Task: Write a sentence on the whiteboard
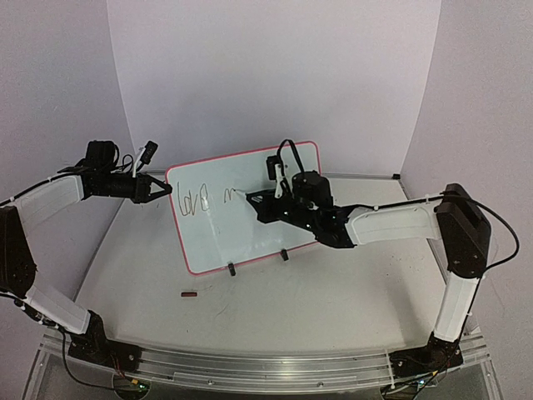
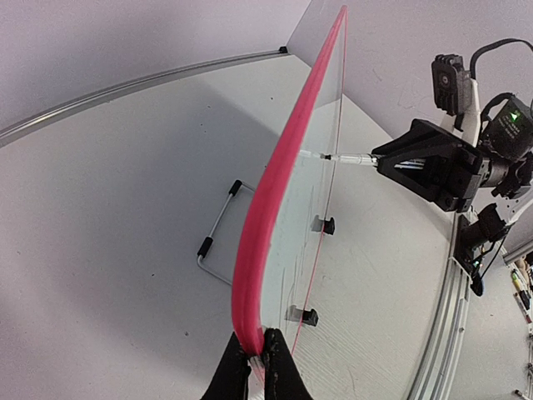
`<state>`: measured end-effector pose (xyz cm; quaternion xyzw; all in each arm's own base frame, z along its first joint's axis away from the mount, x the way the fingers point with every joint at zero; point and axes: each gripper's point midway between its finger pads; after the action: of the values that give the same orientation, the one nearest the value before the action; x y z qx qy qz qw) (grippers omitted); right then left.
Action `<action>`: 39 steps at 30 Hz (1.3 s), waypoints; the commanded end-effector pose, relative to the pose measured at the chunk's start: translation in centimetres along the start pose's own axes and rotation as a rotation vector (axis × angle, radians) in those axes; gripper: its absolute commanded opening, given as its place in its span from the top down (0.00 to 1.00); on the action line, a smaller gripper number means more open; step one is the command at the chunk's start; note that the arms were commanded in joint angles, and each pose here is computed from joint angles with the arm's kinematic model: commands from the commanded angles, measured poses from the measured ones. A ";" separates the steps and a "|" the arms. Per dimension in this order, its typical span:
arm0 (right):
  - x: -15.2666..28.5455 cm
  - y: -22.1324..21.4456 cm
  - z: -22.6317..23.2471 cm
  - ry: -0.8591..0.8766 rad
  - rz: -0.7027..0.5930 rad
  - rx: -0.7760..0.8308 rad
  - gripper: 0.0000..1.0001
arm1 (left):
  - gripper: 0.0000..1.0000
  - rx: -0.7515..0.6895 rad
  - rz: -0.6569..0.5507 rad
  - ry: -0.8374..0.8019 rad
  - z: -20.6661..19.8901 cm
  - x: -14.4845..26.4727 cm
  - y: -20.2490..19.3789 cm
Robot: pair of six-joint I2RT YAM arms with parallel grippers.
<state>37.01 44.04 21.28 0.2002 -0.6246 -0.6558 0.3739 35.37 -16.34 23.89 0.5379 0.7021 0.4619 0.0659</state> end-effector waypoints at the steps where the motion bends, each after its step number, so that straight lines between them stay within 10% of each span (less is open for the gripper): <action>1: 0.7 -1.1 -2.0 -0.079 0.031 -0.020 1.00 | 1.00 -0.018 0.006 0.056 0.9 0.1 0.4; 39: 1.9 2.6 -0.8 0.102 -0.062 -0.065 1.00 | 1.00 -0.019 0.005 0.056 0.8 0.1 0.4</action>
<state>36.26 41.43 22.78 0.2208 -0.5888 -0.6693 0.3957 35.35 -16.34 23.88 0.5384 0.7027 0.4606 0.0650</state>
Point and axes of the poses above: each gripper's point midway between its finger pads, its own x axis back along the fingers, its own z axis along the line the jaws close on, y = z × x, and after that the axes turned 15 degrees about x, right-handed
